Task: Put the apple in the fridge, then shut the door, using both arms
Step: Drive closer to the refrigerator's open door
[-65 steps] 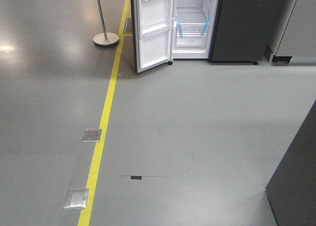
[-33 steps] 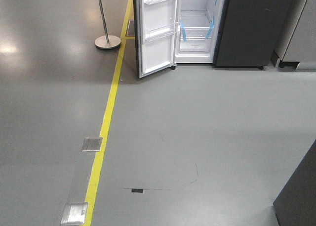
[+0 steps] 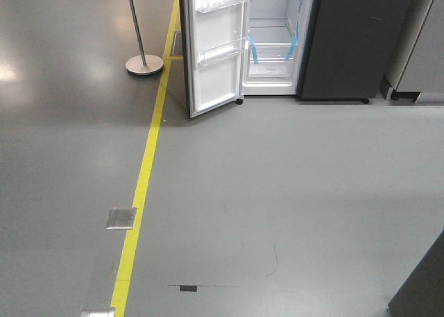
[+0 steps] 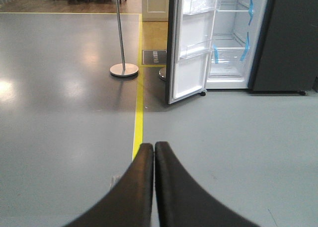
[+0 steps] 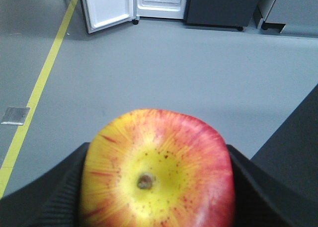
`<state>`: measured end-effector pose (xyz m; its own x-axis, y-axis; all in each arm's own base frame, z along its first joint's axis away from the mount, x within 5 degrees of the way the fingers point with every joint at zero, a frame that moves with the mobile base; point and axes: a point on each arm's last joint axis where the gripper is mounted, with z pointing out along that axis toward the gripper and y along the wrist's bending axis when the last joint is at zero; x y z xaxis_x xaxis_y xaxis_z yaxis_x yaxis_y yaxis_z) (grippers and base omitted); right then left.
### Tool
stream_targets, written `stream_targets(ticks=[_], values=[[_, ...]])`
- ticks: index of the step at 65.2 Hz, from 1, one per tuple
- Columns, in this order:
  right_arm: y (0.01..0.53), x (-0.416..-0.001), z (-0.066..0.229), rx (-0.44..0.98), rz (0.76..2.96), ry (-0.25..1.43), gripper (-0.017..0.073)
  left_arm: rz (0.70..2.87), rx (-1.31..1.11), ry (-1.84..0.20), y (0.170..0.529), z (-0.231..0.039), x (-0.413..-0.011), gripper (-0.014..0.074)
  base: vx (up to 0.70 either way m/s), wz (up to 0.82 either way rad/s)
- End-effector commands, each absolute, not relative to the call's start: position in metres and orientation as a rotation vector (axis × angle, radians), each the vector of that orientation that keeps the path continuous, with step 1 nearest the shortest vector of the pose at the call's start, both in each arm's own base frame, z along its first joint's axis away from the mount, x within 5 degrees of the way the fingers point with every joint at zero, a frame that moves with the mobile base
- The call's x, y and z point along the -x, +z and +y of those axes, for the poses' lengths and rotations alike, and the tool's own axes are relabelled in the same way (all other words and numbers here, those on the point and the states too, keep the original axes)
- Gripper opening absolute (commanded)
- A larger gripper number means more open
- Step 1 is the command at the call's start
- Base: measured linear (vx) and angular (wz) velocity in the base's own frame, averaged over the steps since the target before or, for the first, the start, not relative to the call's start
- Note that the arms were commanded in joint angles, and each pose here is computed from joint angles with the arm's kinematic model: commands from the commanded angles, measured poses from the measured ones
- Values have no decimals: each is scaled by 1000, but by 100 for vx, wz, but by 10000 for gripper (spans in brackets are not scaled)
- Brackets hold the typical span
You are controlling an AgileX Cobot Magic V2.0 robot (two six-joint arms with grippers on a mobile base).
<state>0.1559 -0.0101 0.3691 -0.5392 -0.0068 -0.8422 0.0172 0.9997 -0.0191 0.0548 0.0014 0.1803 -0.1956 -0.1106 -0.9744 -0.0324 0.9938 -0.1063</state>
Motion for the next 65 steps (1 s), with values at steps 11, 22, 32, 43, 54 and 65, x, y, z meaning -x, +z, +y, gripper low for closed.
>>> stream_targets(ticks=[11, 22, 32, 43, 54, 65], values=[[385, -158, -10, -4, 2027, -44, 215, 1701, 104, -88, 181, 1, -56, -6, 15, -1], [385, -158, -10, -4, 2027, -44, 215, 1701, 104, -88, 181, 1, -56, -6, 13, 0], [385, -158, -10, -4, 2027, -44, 215, 1701, 104, -88, 181, 1, -56, -6, 12, -1], [385, -158, -10, -4, 2027, -44, 215, 1701, 104, -88, 181, 1, -56, -6, 10, -2], [385, -158, -10, -4, 2027, -44, 215, 1701, 104, -88, 181, 1, -56, -6, 10, -2], [385, -158, -10, -4, 2027, -44, 215, 1701, 104, -88, 181, 1, -56, -6, 10, -2]])
